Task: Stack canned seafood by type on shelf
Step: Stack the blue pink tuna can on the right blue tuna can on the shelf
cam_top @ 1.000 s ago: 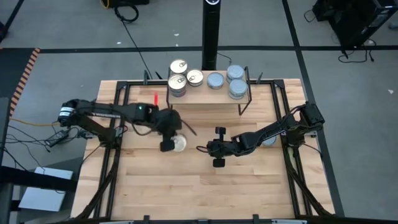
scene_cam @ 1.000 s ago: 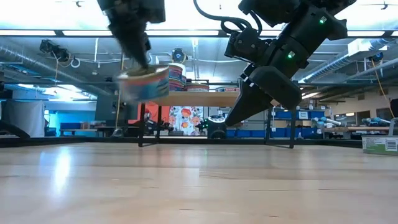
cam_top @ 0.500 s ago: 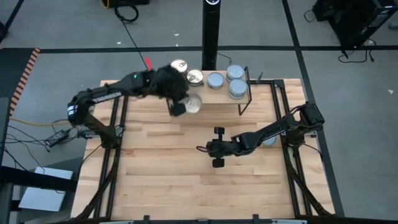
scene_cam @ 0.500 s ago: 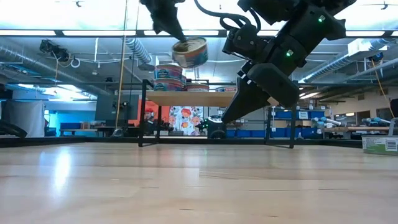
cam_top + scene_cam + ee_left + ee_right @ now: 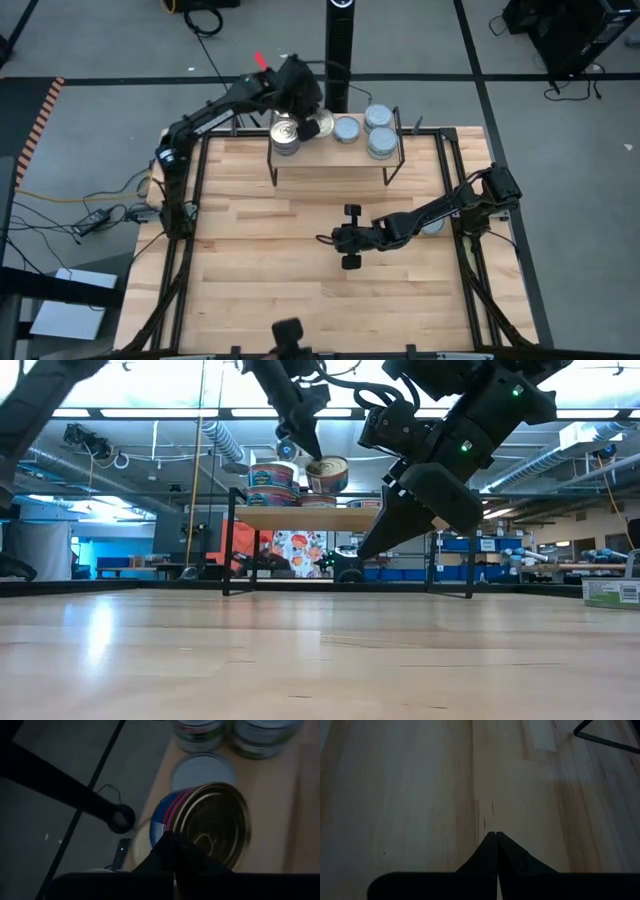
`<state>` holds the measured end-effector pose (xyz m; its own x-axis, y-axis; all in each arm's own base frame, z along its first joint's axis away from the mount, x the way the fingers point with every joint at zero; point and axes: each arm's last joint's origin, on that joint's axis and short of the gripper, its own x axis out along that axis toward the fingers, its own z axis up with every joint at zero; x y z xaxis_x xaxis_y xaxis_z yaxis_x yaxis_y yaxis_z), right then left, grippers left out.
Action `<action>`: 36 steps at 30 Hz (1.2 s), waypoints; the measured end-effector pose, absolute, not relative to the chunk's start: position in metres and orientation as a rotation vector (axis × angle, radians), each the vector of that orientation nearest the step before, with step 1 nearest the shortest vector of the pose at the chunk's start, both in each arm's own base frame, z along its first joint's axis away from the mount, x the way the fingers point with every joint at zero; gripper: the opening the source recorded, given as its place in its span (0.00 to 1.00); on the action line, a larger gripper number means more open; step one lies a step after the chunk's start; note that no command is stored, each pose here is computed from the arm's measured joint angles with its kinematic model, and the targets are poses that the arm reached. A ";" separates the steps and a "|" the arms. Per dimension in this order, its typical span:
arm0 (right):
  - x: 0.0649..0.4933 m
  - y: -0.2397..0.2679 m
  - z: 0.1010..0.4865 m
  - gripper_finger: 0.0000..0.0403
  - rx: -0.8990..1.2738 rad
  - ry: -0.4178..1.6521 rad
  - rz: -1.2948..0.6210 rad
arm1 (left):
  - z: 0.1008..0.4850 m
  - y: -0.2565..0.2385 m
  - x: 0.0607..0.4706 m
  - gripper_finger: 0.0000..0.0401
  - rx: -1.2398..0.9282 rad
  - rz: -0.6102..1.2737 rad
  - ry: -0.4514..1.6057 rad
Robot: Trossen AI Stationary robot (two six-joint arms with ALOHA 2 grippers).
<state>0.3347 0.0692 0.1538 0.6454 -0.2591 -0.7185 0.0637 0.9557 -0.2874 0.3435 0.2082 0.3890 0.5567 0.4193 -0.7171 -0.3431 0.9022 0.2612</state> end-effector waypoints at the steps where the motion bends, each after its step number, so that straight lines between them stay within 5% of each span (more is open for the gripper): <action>1: 0.335 0.069 0.154 0.01 -0.246 0.852 -0.185 | 0.390 0.213 0.344 0.00 0.091 0.458 0.874; 36: 0.335 0.070 0.154 0.01 -0.239 0.846 -0.167 | 0.411 0.233 0.328 0.00 0.016 0.502 0.905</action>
